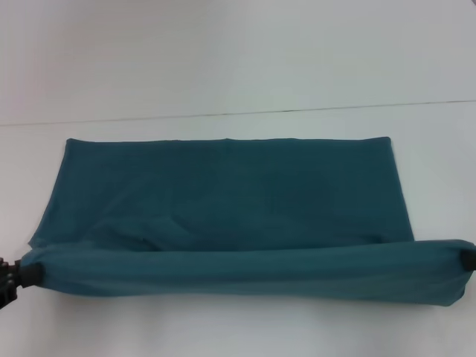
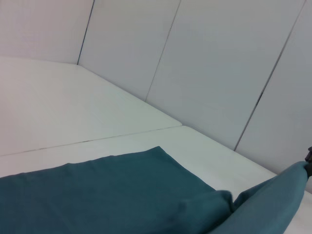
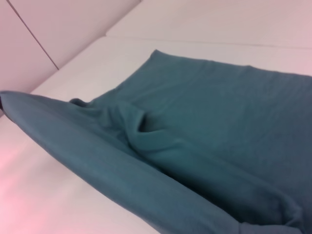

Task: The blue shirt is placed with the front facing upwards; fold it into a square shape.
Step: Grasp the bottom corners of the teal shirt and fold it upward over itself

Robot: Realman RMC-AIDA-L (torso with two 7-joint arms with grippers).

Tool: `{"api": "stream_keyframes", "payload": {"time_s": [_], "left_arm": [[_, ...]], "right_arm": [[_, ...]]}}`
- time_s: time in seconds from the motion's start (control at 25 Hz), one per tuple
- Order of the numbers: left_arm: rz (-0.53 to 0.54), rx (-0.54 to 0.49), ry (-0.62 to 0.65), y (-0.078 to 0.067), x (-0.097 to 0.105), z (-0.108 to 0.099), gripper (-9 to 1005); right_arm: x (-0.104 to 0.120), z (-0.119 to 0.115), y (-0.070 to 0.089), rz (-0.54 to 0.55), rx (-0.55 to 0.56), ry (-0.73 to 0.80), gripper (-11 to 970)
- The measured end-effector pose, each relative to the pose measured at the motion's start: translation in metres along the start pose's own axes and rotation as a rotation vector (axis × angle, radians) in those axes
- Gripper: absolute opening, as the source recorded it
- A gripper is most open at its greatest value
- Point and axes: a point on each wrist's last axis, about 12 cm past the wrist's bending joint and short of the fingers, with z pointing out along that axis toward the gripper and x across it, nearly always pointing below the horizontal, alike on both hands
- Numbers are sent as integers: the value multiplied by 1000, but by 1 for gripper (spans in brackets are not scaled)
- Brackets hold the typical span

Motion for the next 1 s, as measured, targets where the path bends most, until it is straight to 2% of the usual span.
{"api": "stream_keyframes", "payload": {"time_s": [0.32, 0.72, 1.0], "left_arm": [[21, -15, -26, 2, -3, 0, 53], [13, -69, -52, 22, -17, 19, 53], [22, -90, -58, 31, -27, 37, 51]], "right_arm": [[-2, -4, -1, 3, 4, -38, 32], [-15, -3, -13, 14, 81, -102, 32], [-23, 10, -23, 27, 105, -129, 31]]}}
